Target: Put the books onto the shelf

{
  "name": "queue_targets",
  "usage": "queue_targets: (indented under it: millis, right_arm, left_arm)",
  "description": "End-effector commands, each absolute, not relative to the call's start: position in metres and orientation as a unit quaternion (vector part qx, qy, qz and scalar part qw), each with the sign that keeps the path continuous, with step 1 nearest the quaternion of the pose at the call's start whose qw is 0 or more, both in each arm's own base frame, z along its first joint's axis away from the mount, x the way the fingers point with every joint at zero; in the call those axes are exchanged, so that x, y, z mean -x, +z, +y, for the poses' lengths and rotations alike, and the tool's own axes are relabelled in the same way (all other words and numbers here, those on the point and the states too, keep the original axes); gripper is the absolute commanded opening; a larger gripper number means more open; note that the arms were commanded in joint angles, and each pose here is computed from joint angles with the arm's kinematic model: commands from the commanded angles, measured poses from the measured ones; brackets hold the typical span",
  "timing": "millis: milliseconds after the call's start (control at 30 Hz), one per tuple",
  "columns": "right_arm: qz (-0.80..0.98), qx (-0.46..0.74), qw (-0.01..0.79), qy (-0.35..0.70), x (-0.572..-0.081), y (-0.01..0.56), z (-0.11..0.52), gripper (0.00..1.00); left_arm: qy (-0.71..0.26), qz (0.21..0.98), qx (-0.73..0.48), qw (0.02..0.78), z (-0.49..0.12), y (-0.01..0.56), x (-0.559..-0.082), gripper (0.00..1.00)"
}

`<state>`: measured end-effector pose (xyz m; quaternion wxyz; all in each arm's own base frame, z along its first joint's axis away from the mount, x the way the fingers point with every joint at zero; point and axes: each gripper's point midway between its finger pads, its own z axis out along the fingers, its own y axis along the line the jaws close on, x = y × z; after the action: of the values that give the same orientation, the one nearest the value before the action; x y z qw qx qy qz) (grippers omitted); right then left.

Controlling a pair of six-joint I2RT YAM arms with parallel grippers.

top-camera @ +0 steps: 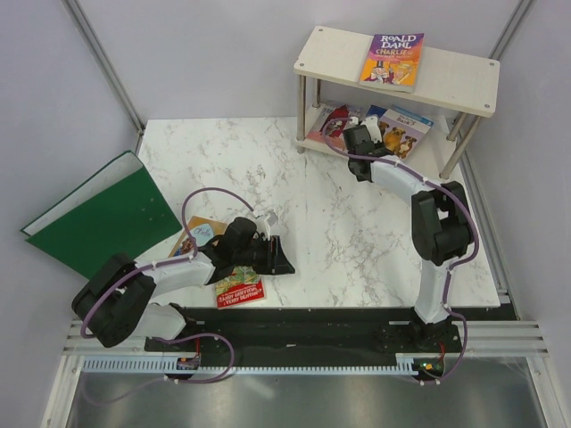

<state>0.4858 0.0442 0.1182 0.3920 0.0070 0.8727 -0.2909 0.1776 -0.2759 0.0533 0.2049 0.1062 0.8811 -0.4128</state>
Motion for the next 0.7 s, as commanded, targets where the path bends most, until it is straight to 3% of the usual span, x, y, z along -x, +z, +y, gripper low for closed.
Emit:
queue_targets:
  millis: [0, 67, 167, 367, 467, 667]
  right_arm:
    - [0.861, -0.001, 0.441, -0.255, -0.485, 0.154, 0.063, 0.05]
    - [0.861, 0.009, 0.441, -0.252, -0.483, 0.154, 0.071, 0.05]
    - [0.862, -0.013, 0.447, -0.24, -0.476, 0.154, 0.07, 0.16]
    - [0.86, -0.129, 0.489, -0.075, -0.462, 0.173, 0.059, 0.61]
    - [0.841, -0.192, 0.506, 0.02, -0.457, 0.185, 0.051, 0.73]
    - [0.774, -0.315, 0.514, 0.193, -0.455, 0.196, 0.033, 0.78]
  left_arm:
    - [-0.431, 0.869, -0.106, 0.217, -0.288, 0.068, -0.186, 0.44]
    - [-0.431, 0.87, -0.107, 0.216, -0.288, 0.067, -0.186, 0.44]
    - [-0.432, 0.869, -0.107, 0.217, -0.288, 0.068, -0.185, 0.44]
    - [-0.431, 0.869, -0.106, 0.218, -0.287, 0.068, -0.186, 0.44]
    - [-0.431, 0.869, -0.106, 0.218, -0.287, 0.068, -0.186, 0.44]
    - [-0.433, 0.868, -0.108, 0.219, -0.287, 0.068, -0.185, 0.44]
